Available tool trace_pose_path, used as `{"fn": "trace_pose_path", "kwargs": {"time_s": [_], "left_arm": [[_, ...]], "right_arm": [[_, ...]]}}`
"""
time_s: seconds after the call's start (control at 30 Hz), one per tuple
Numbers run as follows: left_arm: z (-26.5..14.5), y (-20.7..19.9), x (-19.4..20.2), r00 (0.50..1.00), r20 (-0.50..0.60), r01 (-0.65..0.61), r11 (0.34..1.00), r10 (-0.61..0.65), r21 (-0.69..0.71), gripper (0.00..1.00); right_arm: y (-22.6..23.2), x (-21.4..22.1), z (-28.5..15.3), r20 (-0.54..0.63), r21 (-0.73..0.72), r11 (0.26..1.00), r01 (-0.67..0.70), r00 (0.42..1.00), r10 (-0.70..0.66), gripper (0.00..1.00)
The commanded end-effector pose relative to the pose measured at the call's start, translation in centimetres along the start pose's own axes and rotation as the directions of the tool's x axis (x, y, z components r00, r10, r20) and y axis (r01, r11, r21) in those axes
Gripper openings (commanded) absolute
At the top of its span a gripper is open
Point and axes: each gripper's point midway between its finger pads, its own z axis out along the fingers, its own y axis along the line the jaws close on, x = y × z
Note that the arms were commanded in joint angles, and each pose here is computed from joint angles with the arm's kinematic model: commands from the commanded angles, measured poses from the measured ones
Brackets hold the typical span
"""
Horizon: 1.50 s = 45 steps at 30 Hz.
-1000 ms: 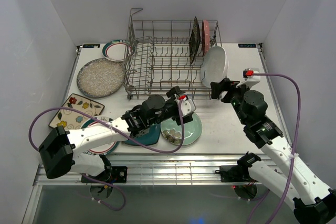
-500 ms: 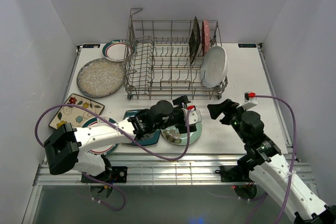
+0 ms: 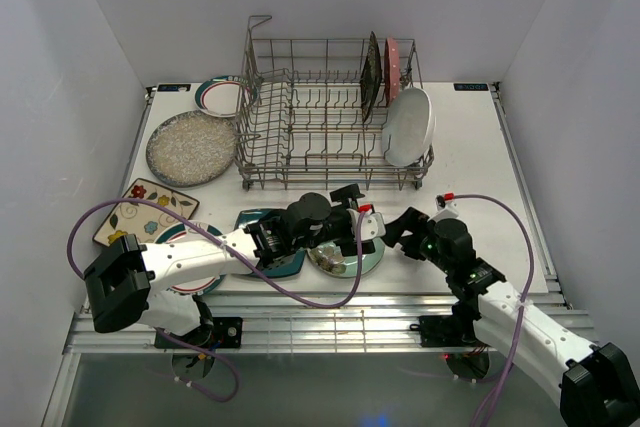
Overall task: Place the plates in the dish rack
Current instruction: Pick up the plate at the center of the board.
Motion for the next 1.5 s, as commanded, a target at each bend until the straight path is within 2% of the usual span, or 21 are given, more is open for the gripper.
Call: {"fn": "trace_pose_path", "kwargs": {"time_s": [0.0, 0.1, 0.3, 0.63, 0.7, 0.93, 1.0, 1.17, 1.2, 1.47], "left_arm": [[-0.4, 0.1, -0.3, 1.000, 0.005, -0.010, 1.000, 0.010, -0.010, 0.98], [-0.3, 0.1, -0.2, 1.000, 0.004, -0.008, 1.000, 0.008, -0.009, 0.98], [-0.3, 0.3, -0.4, 1.000, 0.007, -0.004, 1.000, 0.004, -0.016, 0.98], [-0.4, 0.4, -0.6, 1.000, 0.011, 0.001, 1.000, -0.001, -0.018, 0.98], [-0.5, 0.4, -0.8, 1.000, 0.016, 0.001, 1.000, -0.001, -0.021, 0.98], [-0.7, 0.6, -1.0, 1.000, 0.022, 0.004, 1.000, -0.003, -0.024, 0.98], [-0.8, 0.6, -1.2, 1.000, 0.026, 0.006, 1.000, -0.005, -0.026, 0.98], [-1.0, 0.7, -1.4, 0.999, 0.034, 0.010, 0.999, -0.009, -0.030, 0.98], [-1.0, 0.8, -1.4, 0.999, 0.034, 0.009, 0.999, -0.008, -0.031, 0.98], [-1.1, 0.8, -1.5, 0.999, 0.037, 0.010, 0.999, -0.009, -0.032, 0.98]], "right_arm": [[1.7, -0.7, 0.2, 0.043, -0.099, 0.994, -0.035, 0.998, 0.040, 0.97], [1.2, -0.1, 0.3, 0.032, -0.093, 0.995, -0.041, 0.998, 0.044, 1.00], [0.6, 0.9, 0.8, 0.001, -0.091, 0.995, -0.046, 0.999, 0.047, 0.86], [0.6, 2.3, 1.9, -0.065, -0.114, 0.991, -0.066, 0.996, 0.059, 0.79], [0.4, 2.7, 2.1, -0.082, -0.108, 0.991, -0.078, 0.994, 0.069, 0.73], [0.7, 3.1, 2.6, -0.101, -0.132, 0.987, -0.090, 0.992, 0.077, 0.66], [0.7, 3.2, 2.7, -0.105, -0.132, 0.987, -0.092, 0.991, 0.078, 0.60], [0.9, 3.2, 2.5, -0.093, -0.165, 0.983, -0.079, 0.994, 0.064, 0.53], [0.9, 3.2, 2.5, -0.086, -0.167, 0.983, -0.078, 0.994, 0.064, 0.49], [0.5, 3.1, 2.5, -0.076, -0.154, 0.986, -0.072, 0.995, 0.061, 0.48]]}}
